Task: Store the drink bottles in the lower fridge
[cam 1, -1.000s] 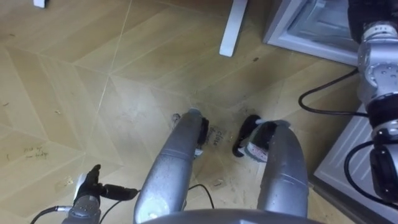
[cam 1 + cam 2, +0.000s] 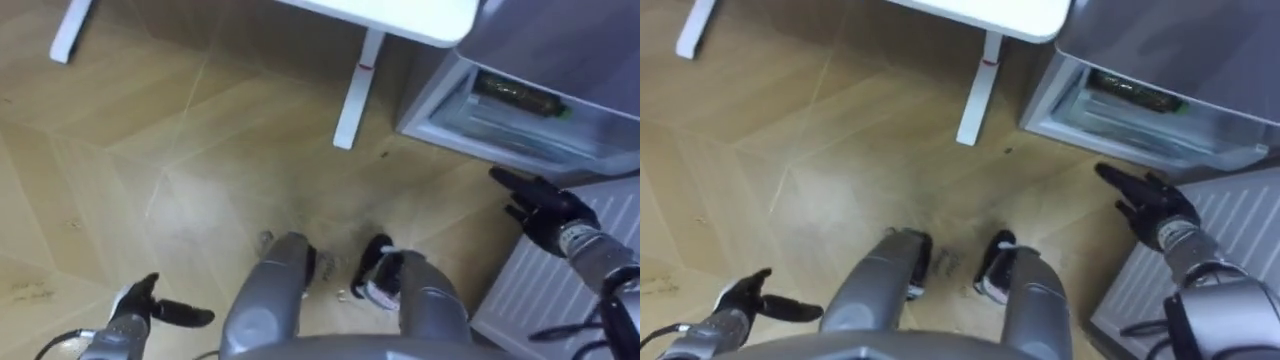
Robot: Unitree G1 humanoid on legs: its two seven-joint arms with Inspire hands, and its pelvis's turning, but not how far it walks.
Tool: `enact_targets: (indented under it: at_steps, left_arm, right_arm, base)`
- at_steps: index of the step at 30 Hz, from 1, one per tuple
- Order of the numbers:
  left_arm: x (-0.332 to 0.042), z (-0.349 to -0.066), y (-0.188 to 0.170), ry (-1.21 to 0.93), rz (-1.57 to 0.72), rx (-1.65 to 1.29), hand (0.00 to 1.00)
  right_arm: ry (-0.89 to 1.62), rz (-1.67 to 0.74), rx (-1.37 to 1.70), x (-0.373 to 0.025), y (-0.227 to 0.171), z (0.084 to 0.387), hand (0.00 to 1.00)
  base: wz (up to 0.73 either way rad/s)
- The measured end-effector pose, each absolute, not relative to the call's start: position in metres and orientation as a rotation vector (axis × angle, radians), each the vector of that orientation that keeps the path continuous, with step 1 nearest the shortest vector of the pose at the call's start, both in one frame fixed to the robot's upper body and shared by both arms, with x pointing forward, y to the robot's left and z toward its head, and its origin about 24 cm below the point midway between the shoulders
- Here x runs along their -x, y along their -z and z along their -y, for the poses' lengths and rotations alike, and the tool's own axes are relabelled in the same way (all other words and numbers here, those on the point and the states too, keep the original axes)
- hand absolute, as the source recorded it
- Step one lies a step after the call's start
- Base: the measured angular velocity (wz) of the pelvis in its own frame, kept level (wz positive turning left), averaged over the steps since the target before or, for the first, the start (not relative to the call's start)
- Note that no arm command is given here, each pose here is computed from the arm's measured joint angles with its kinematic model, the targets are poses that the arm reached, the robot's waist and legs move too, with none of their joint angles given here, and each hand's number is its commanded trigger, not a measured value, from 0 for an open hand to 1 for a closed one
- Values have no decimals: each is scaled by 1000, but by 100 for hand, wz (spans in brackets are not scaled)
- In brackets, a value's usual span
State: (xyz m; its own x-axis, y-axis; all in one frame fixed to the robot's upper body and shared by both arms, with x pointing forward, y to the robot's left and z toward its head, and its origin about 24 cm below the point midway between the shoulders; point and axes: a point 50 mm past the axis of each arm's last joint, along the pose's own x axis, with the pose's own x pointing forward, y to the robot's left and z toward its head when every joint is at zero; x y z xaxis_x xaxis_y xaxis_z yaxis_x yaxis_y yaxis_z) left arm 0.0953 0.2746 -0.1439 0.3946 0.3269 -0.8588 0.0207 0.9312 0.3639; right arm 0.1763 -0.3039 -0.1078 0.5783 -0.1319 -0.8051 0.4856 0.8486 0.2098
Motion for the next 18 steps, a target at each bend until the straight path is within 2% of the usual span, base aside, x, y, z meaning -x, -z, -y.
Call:
enact_targets:
  at_steps: [4,7,12,18]
  left_arm:
    - [-96,-261,149,-177,-1160,-323,0]
    - [-103,-250,150,-162,-1143,-300,0]
    - [-101,-244,152,-187,-1130,-259,0]
    - [-73,-241,158,-240,-1183,-224,0]
  right_arm:
    - [195,-1125,-197,-145,134,274,0]
    - [122,-1217,-93,-129,146,259,0]
    - [133,-1266,-83,-112,154,248,0]
    - [184,-1316,-113,-74,165,238,0]
  base:
    - [2]
    - [0]
    - [-1]
    - [-15]
